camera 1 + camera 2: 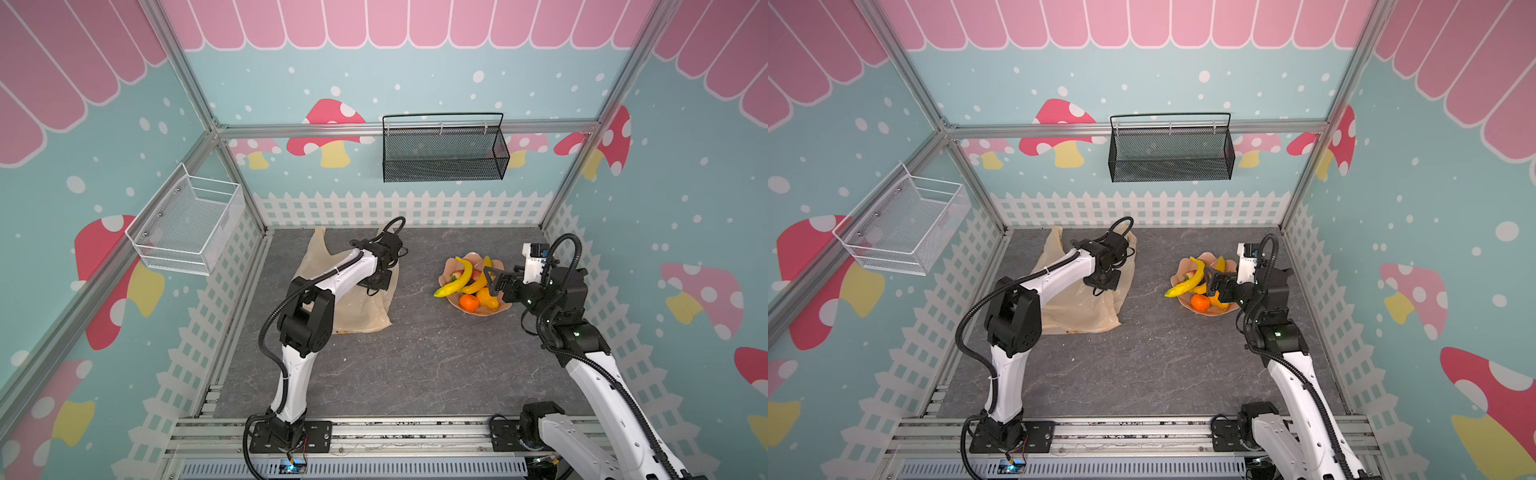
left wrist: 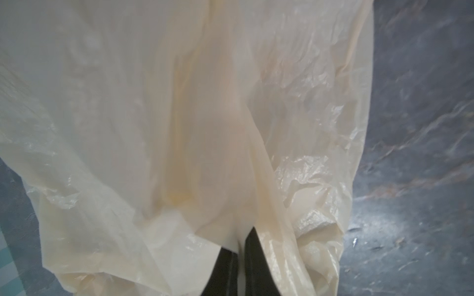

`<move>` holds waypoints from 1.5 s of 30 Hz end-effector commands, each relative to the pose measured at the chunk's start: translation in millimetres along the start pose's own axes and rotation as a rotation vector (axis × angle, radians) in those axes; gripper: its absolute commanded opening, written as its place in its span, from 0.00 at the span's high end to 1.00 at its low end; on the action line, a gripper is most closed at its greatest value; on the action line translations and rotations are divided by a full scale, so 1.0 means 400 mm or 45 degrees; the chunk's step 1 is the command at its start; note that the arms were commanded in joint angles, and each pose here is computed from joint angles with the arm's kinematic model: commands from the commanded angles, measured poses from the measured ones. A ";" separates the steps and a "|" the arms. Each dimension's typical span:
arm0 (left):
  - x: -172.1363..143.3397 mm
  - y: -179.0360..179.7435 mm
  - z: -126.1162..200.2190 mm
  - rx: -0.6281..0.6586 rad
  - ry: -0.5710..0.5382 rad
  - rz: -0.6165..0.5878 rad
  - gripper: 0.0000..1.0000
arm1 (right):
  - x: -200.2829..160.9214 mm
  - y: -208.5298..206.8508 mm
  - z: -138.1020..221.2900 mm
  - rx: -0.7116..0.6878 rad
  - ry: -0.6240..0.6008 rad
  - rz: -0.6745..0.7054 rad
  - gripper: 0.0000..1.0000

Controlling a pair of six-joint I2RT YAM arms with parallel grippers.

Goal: Place the fruits into the plastic bag
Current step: Rotate the plastic bag at the center of the table.

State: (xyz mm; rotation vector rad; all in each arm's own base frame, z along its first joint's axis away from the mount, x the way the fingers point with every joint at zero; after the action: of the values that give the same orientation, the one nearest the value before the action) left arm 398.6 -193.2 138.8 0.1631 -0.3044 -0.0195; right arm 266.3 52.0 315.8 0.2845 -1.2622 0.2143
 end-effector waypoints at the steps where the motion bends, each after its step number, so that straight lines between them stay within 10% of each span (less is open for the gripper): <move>1: -0.026 0.010 0.072 -0.010 -0.077 -0.094 1.00 | 0.035 0.009 -0.017 0.038 -0.012 0.000 0.03; 24: -0.480 0.004 0.329 -0.127 -0.484 -1.079 0.98 | 0.080 0.013 -0.026 0.065 -0.047 0.026 0.03; 29: -0.514 0.046 0.323 0.025 -0.575 -1.269 0.70 | 0.079 0.013 -0.011 0.047 -0.044 0.050 0.03; 35: -0.485 0.106 0.423 0.028 -0.784 -1.080 0.05 | 0.078 0.015 0.003 0.039 -0.019 0.067 0.03; 41: -0.431 0.178 0.606 -0.298 -0.989 -0.502 0.01 | 0.070 0.014 0.001 0.036 0.039 0.062 0.03; 45: -0.354 0.183 0.655 -0.485 -0.809 -0.128 0.01 | 0.065 0.017 -0.002 0.054 0.081 0.042 0.03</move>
State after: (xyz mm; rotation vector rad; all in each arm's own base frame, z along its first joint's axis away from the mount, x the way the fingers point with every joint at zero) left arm 172.5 -149.5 349.8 -0.0683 -1.0339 -0.4459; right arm 274.5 55.4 337.3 0.2827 -1.2230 0.2583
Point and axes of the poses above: each gripper's point midway between its finger pads, its own z axis back along the fingers, its own y axis along the line the jaws close on, x = y × z, the point moved 7 cm from there along z, back along the fingers, and after that the axes turned 11 degrees about z, right-handed, at the moved point
